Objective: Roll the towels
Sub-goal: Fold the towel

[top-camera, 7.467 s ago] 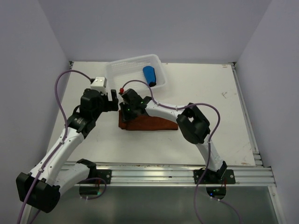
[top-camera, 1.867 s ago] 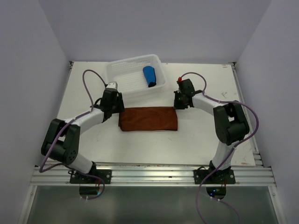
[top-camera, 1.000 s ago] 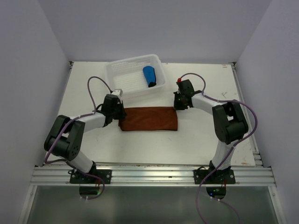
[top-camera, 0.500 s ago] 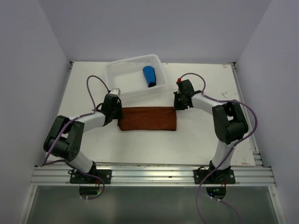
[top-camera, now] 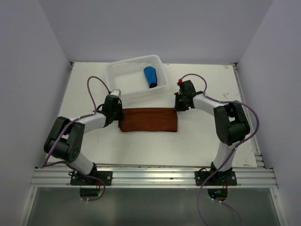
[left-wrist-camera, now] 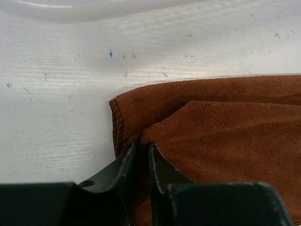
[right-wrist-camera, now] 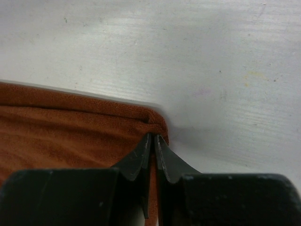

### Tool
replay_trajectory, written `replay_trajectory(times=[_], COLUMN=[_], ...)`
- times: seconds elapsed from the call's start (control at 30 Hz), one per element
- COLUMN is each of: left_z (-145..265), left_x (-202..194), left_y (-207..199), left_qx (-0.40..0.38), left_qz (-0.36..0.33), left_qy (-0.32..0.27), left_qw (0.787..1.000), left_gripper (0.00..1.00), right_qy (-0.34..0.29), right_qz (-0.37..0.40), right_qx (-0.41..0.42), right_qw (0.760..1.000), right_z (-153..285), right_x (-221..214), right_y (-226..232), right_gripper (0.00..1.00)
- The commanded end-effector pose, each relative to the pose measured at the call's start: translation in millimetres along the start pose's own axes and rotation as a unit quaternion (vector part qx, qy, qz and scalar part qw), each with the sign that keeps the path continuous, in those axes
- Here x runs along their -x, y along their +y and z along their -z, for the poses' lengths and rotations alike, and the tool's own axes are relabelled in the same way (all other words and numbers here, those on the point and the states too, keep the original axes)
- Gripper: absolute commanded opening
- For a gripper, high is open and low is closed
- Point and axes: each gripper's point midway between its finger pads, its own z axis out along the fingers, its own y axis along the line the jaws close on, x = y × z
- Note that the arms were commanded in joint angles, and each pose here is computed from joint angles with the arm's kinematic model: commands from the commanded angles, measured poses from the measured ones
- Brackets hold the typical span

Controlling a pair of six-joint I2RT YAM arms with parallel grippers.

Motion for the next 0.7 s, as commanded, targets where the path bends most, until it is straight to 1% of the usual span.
replay_trajectory(times=[0.0, 0.03, 0.1, 0.13, 0.17, 0.27, 0.33, 0.4, 0.43, 0.53, 0.57, 0.6, 0.63, 0.67], left_z=[6, 6, 7, 7, 8, 11, 16, 19, 21, 30, 34, 37, 47, 52], left_x=[13, 14, 17, 18, 18, 23, 28, 33, 35, 46, 52, 45, 54, 57], left_y=[-4, -6, -8, -8, -9, -11, -10, -10, -10, -11, -13, -10, -14, -15], left_qx=[-0.014, -0.018, -0.022, -0.023, -0.024, -0.026, -0.023, -0.02, -0.018, -0.016, -0.019, -0.013, -0.021, -0.023], left_qz=[0.002, 0.0, 0.0, 0.0, 0.0, 0.005, 0.008, 0.01, 0.01, 0.012, 0.015, 0.014, 0.016, 0.018], left_qy=[-0.021, -0.022, -0.024, -0.026, -0.025, -0.034, -0.041, -0.048, -0.05, -0.062, -0.071, -0.055, -0.07, -0.076], left_qw=[1.0, 1.0, 0.999, 0.999, 0.999, 0.999, 0.999, 0.999, 0.999, 0.998, 0.997, 0.998, 0.997, 0.997], left_gripper=[0.2, 0.21, 0.27, 0.3, 0.37, 0.46, 0.49, 0.53, 0.53, 0.59, 0.63, 0.66, 0.69, 0.73], right_qy=[-0.004, -0.006, -0.014, -0.013, -0.018, -0.027, -0.032, -0.038, -0.048, -0.049, -0.041, -0.04, -0.036, -0.032], right_qz=[-0.006, -0.007, -0.013, -0.013, -0.009, -0.004, -0.004, -0.003, -0.004, -0.003, -0.005, -0.005, -0.005, -0.009], right_qx=[0.063, 0.081, 0.104, 0.1, 0.095, 0.057, 0.033, 0.018, 0.014, -0.001, 0.001, 0.008, 0.017, 0.024], right_qw=[0.998, 0.997, 0.994, 0.995, 0.995, 0.998, 0.999, 0.999, 0.999, 0.999, 0.999, 0.999, 0.999, 0.999], right_z=[9, 13, 25, 30, 34, 48, 57, 65, 73, 83, 83, 85, 87, 90], right_x=[13, 17, 26, 26, 29, 31, 27, 23, 24, 12, 4, 0, -5, -14], right_y=[25, 33, 44, 44, 42, 29, 18, 11, 10, 1, -1, 0, 3, 3], right_gripper=[0.12, 0.26, 0.34, 0.37, 0.42, 0.44, 0.46, 0.5, 0.61, 0.63, 0.63, 0.59, 0.56, 0.54])
